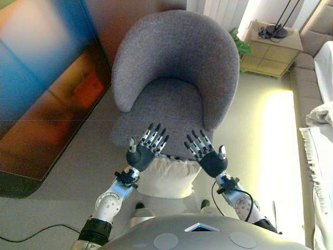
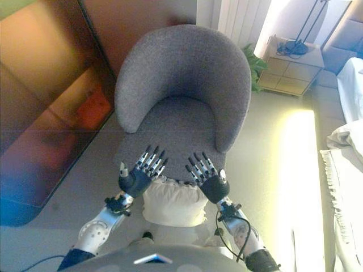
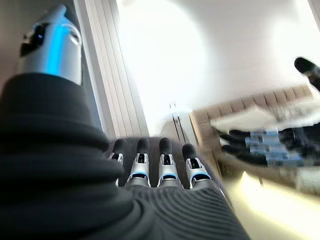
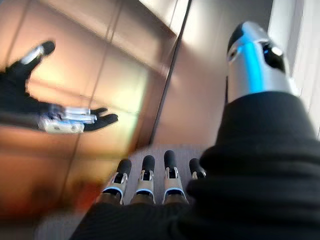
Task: Pick up the cushion and take it to the sofa
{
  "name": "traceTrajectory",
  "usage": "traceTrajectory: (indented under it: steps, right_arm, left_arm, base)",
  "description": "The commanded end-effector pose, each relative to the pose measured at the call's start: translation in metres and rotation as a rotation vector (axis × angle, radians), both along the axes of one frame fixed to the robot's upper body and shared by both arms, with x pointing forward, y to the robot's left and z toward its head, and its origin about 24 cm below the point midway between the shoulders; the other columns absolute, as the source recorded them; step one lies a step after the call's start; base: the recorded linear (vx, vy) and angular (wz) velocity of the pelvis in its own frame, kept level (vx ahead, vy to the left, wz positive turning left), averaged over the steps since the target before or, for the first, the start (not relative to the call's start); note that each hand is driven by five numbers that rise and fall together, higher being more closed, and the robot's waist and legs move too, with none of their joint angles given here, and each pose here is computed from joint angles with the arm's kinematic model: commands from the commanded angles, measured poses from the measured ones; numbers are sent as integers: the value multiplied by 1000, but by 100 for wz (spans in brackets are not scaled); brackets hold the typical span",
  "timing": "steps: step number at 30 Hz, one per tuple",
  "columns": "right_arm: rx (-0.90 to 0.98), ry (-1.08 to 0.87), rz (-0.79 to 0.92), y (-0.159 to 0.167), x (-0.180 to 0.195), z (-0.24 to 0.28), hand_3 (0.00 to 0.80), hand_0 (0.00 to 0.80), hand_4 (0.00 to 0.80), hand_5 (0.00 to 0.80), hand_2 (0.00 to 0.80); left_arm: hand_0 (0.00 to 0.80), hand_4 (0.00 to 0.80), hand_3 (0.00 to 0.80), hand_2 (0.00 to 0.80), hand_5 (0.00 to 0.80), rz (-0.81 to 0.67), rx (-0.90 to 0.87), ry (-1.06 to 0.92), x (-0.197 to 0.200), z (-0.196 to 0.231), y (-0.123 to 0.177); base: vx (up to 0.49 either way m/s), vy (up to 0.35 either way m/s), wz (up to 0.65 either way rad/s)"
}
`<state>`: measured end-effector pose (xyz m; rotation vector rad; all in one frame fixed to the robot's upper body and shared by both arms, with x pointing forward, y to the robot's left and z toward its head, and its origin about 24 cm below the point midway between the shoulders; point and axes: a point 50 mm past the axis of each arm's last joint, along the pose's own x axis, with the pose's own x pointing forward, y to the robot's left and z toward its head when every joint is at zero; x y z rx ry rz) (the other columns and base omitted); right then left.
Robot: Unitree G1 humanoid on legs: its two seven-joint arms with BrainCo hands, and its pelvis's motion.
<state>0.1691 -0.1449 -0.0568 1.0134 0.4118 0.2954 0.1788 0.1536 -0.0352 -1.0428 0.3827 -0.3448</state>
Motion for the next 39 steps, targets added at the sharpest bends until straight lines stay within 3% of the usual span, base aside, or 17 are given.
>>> traceTrajectory:
  steps: [1, 2, 4, 7, 20, 31, 39]
  right_arm:
    - [-499, -16, -111, -29, 21, 7, 0, 0, 0, 0, 0]
    - [-547, -4, -124, -35, 22, 8, 0, 0, 0, 0, 0]
    - [-594, 5, -143, -41, 23, 9, 0, 0, 0, 0, 0]
    - [-774, -12, -118, -48, 26, 7, 0, 0, 0, 0, 0]
    - [-1140, -232, -171, -52, 88, 44, 0, 0, 0, 0, 0]
    - [-1100, -298, -297, -57, 136, 91, 0, 0, 0, 0, 0]
    - [-1076, -335, -325, -55, 165, 116, 0, 0, 0, 0, 0]
  left_arm:
    - [0, 0, 0, 0, 0, 75, 655, -125, 21, 9, 39]
    - [0, 0, 0, 0, 0, 78, 834, -166, 24, 12, 47]
    - [0, 0, 0, 0, 0, 61, 1016, -192, 27, 15, 62]
    - [0, 0, 0, 0, 0, 63, 1057, -128, 30, 7, 69]
    - [0, 0, 0, 0, 0, 224, 1025, -289, 88, 44, 53]
    - [0, 0, 0, 0, 0, 378, 1034, -442, 131, 92, 39]
    - [0, 0, 0, 0, 0, 532, 1003, -429, 150, 108, 37]
  base:
    - [0, 0, 0]
    - [0, 0, 0]
    - [0, 0, 0]
    - [26, 0, -4]
    - [-206, 12, 0]
    - [-160, 63, 0]
    - [-31, 61, -1]
